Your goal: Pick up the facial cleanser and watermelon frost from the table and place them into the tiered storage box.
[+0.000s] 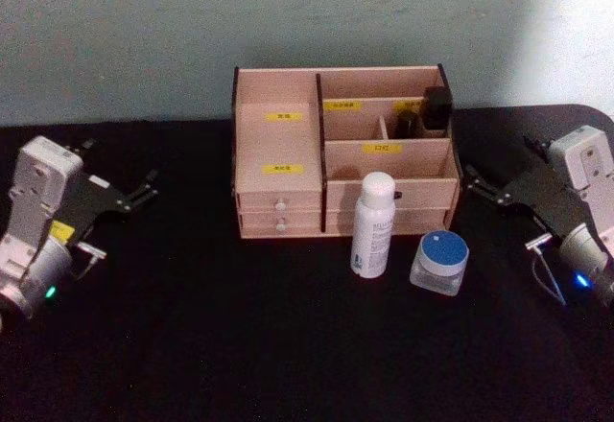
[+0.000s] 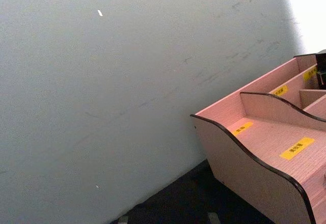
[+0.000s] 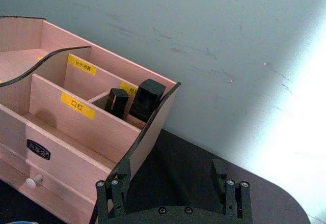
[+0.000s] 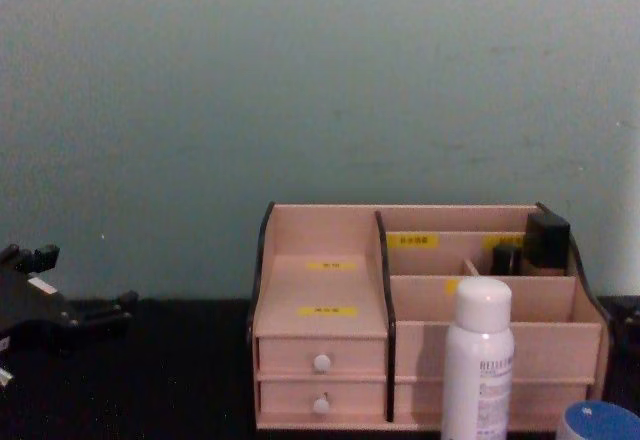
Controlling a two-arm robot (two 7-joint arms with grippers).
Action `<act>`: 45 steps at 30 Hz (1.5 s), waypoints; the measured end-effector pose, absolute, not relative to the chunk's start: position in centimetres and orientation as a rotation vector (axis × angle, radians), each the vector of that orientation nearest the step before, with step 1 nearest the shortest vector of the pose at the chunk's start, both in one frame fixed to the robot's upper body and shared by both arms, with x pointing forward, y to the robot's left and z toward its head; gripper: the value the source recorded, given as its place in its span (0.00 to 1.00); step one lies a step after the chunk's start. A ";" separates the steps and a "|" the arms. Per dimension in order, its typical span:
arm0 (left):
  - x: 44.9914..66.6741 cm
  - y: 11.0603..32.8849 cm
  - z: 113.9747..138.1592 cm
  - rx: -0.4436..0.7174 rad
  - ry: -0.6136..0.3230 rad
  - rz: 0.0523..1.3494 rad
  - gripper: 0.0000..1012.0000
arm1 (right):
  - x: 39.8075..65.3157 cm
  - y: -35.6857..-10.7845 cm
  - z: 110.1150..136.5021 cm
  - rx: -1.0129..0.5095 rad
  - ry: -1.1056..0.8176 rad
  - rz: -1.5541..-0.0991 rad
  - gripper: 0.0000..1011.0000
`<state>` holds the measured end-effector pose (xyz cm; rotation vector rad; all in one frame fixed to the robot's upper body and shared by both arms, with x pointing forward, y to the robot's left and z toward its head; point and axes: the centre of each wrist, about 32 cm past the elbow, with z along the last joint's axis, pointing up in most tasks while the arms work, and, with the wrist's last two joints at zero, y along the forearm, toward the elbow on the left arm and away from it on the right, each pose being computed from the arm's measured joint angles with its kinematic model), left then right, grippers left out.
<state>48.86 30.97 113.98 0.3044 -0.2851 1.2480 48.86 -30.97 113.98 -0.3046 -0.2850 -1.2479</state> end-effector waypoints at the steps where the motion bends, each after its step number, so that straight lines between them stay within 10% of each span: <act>1: 48.9 31.0 114.0 0.304 -0.285 1.248 0.99 | 48.9 -31.0 114.0 -0.305 -0.285 -1.248 0.99; 45: 48.9 31.0 114.0 0.304 -0.285 1.248 0.99 | 46.8 -32.5 115.6 -0.218 -0.304 -1.221 0.99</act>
